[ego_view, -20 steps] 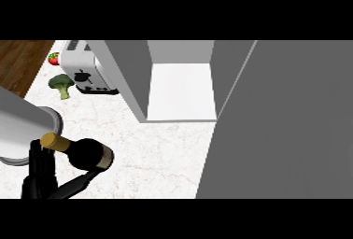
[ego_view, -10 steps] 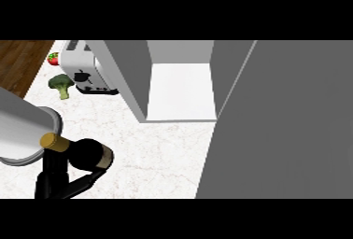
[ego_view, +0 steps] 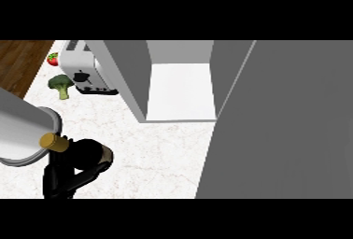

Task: Pick up the wine, place it into the cabinet and close the cabinet

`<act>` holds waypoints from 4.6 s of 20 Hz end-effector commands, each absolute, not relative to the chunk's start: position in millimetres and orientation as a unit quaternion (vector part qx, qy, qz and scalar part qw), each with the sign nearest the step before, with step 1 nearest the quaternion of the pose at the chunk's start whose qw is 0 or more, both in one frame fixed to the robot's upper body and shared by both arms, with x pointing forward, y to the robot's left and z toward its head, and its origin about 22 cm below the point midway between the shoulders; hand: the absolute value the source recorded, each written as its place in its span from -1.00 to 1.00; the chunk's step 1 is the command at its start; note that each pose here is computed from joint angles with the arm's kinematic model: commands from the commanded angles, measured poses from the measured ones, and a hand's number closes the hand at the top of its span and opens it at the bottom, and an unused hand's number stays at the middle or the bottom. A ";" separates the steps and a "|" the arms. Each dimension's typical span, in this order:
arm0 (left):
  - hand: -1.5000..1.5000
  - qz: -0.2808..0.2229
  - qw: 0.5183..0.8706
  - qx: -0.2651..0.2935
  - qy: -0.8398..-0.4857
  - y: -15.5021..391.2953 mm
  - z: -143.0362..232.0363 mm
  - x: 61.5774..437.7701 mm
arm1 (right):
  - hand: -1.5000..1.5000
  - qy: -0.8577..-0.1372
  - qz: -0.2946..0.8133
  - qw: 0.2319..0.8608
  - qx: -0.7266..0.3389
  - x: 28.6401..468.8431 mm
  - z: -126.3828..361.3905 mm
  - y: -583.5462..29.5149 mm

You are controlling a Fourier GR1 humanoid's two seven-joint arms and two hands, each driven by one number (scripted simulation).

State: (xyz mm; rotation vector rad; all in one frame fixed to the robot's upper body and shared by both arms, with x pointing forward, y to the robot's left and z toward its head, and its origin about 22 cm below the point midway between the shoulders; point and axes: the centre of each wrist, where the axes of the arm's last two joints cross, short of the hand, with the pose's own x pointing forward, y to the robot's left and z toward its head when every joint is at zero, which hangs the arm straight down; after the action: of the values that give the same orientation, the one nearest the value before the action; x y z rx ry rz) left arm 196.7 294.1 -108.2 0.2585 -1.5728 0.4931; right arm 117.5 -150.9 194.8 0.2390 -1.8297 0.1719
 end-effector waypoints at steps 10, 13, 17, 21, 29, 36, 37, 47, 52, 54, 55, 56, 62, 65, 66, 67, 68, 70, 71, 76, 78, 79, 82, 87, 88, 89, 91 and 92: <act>1.00 0.208 0.635 0.138 -0.731 279.6 -115.8 191.8 | -1.00 -0.822 0.054 0.560 0.095 76.2 209.7 -171.2; 1.00 0.193 0.634 0.147 -0.734 276.3 -119.3 190.6 | -1.00 -0.820 0.056 0.561 0.100 75.1 210.9 -170.0; 1.00 0.156 0.640 0.097 -0.746 281.6 -122.4 201.3 | -1.00 -0.819 0.067 0.561 0.094 86.9 201.8 -164.6; 1.00 0.047 0.651 -0.034 -0.757 298.8 -111.7 208.5 | -1.00 -0.820 0.060 0.561 0.101 99.3 199.1 -157.9; 1.00 -0.001 0.635 -0.154 -0.757 261.5 -105.6 215.6 | -1.00 -0.825 0.049 0.557 0.089 83.5 210.1 -175.0; 1.00 -0.011 0.618 -0.185 -0.764 229.9 -78.4 220.8 | -1.00 -0.823 0.057 0.559 0.084 80.1 207.1 -178.5; 1.00 -0.012 0.628 -0.185 -0.756 204.1 -72.5 228.3 | -1.00 -0.822 0.059 0.560 0.086 76.2 207.3 -178.7; 1.00 -0.025 0.613 -0.179 -0.769 187.0 -25.1 241.3 | -1.00 -0.821 0.047 0.562 0.086 70.4 207.4 -180.2; 1.00 -0.017 0.605 -0.132 -0.785 151.7 -25.6 238.6 | -1.00 -0.821 0.069 0.561 0.082 66.1 213.1 -187.2; 1.00 -0.022 0.601 -0.119 -0.790 147.6 -17.2 247.4 | -1.00 -0.822 0.049 0.562 0.072 79.6 206.4 -181.2; 1.00 -0.022 0.608 -0.120 -0.784 151.8 -19.1 248.1 | -1.00 -0.821 0.055 0.564 0.072 72.9 198.9 -182.3; 1.00 -0.021 0.608 -0.104 -0.787 150.3 -3.4 258.3 | -1.00 -0.821 0.058 0.563 0.079 68.5 208.3 -183.0; 1.00 -0.044 0.603 -0.074 -0.793 139.9 3.5 296.1 | -1.00 -0.829 0.057 0.550 0.084 77.3 197.9 -181.3; 1.00 -0.040 0.610 -0.075 -0.788 161.1 -12.9 299.9 | -1.00 -0.822 0.057 0.560 0.089 70.1 206.6 -186.3; 1.00 -0.055 0.607 -0.068 -0.790 151.2 -7.3 303.4 | -1.00 -0.825 0.055 0.559 0.067 83.7 202.1 -186.8; 1.00 -0.050 0.609 -0.073 -0.788 150.2 12.2 307.6 | -1.00 -0.830 0.058 0.549 0.077 73.5 205.2 -190.6; 1.00 -0.052 0.610 -0.068 -0.788 134.8 -12.9 302.3 | -1.00 -0.827 0.051 0.554 0.082 68.8 206.9 -186.6; 1.00 -0.056 0.612 -0.071 -0.786 125.8 3.3 317.9 | -1.00 -0.824 0.053 0.559 0.079 77.7 199.1 -187.7; 1.00 -0.052 0.613 -0.074 -0.785 145.5 5.6 327.1 | -1.00 -0.826 0.053 0.556 0.079 75.2 202.4 -190.5; 1.00 -0.059 0.624 -0.074 -0.776 127.9 -7.8 343.4 | -1.00 -0.827 0.052 0.554 0.088 76.1 195.2 -181.2; 1.00 -0.065 0.620 -0.071 -0.779 122.2 0.7 347.7 | -1.00 -0.823 0.057 0.557 0.094 75.8 195.4 -183.4; 1.00 -0.061 0.619 -0.060 -0.781 107.6 6.9 346.6 | -1.00 -0.824 0.058 0.557 0.090 80.2 192.7 -181.9; 1.00 -0.049 0.626 -0.072 -0.775 118.6 -6.5 348.3 | -1.00 -0.823 0.057 0.557 0.092 78.8 191.9 -184.7; 1.00 -0.047 0.630 -0.074 -0.771 109.0 1.3 353.1 | -1.00 -0.826 0.058 0.553 0.093 80.7 181.9 -182.0; 1.00 -0.042 0.630 -0.071 -0.772 111.3 5.5 354.1 | -1.00 -0.822 0.053 0.559 0.094 74.1 194.8 -185.9; 1.00 -0.034 0.635 -0.065 -0.769 109.2 6.5 361.2 | -1.00 -0.827 0.057 0.551 0.092 88.6 181.0 -181.2; 1.00 -0.037 0.638 -0.066 -0.766 104.9 11.7 359.9 | -1.00 -0.830 0.064 0.545 0.102 84.0 189.8 -184.3; 1.00 -0.041 0.637 -0.054 -0.768 104.8 7.6 354.8 | -1.00 -0.826 0.052 0.550 0.109 75.5 188.5 -183.1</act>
State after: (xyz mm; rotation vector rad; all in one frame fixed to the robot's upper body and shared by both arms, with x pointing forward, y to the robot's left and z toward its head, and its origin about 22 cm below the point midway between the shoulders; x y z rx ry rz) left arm 324.0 130.7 -11.7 -0.0694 -1.8269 -0.0270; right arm 103.3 -177.2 161.1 0.1249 -1.9529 0.1843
